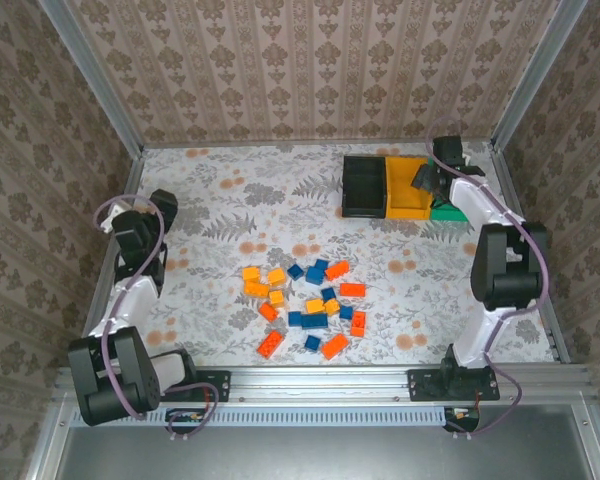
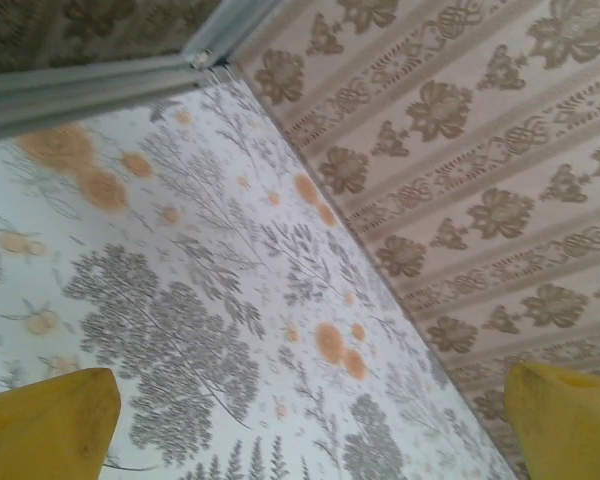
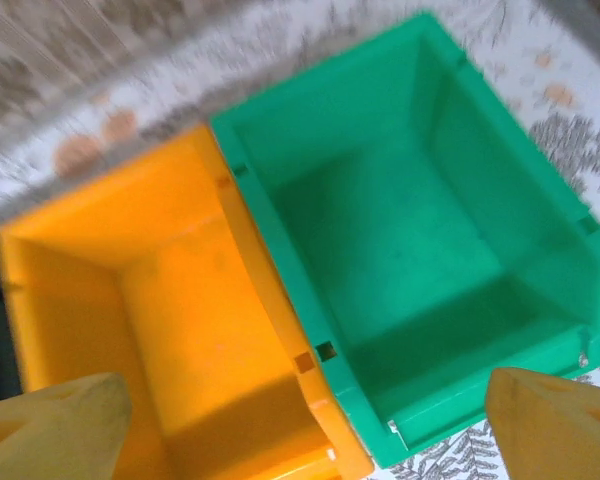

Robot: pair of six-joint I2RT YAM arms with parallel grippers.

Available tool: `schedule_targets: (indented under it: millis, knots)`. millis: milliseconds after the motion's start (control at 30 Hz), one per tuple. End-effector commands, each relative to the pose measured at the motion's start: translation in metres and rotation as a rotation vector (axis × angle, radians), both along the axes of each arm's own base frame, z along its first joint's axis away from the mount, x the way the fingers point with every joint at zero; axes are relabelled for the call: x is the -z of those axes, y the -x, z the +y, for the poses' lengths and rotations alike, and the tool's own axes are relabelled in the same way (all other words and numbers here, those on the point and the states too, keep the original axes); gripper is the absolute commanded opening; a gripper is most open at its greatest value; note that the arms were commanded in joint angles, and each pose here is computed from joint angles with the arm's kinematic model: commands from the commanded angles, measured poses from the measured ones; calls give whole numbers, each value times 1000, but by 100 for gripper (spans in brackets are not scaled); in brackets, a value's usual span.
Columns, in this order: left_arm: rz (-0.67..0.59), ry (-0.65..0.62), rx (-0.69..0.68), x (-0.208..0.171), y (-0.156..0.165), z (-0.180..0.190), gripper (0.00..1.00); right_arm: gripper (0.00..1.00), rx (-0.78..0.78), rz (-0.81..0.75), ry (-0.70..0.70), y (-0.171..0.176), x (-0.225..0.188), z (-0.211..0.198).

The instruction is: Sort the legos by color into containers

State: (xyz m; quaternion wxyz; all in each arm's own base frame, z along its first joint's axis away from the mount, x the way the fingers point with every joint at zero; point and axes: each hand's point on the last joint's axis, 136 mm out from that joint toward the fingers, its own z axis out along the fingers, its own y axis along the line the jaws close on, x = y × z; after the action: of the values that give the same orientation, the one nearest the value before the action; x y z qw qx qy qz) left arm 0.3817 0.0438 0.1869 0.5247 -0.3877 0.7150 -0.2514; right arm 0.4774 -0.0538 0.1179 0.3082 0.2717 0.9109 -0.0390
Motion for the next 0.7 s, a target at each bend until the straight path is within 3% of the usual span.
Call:
schedule_targets:
  millis: [0, 300, 667]
  knots:
    - [81, 36, 47, 10, 5, -19, 100, 82, -23, 121, -15, 6, 19, -1]
    - [155, -43, 127, 8, 24, -52, 100, 69, -42, 201, 5, -12, 47, -7]
    - [200, -65, 204, 12, 35, -74, 98, 31, -131, 232, -43, -18, 61, 21]
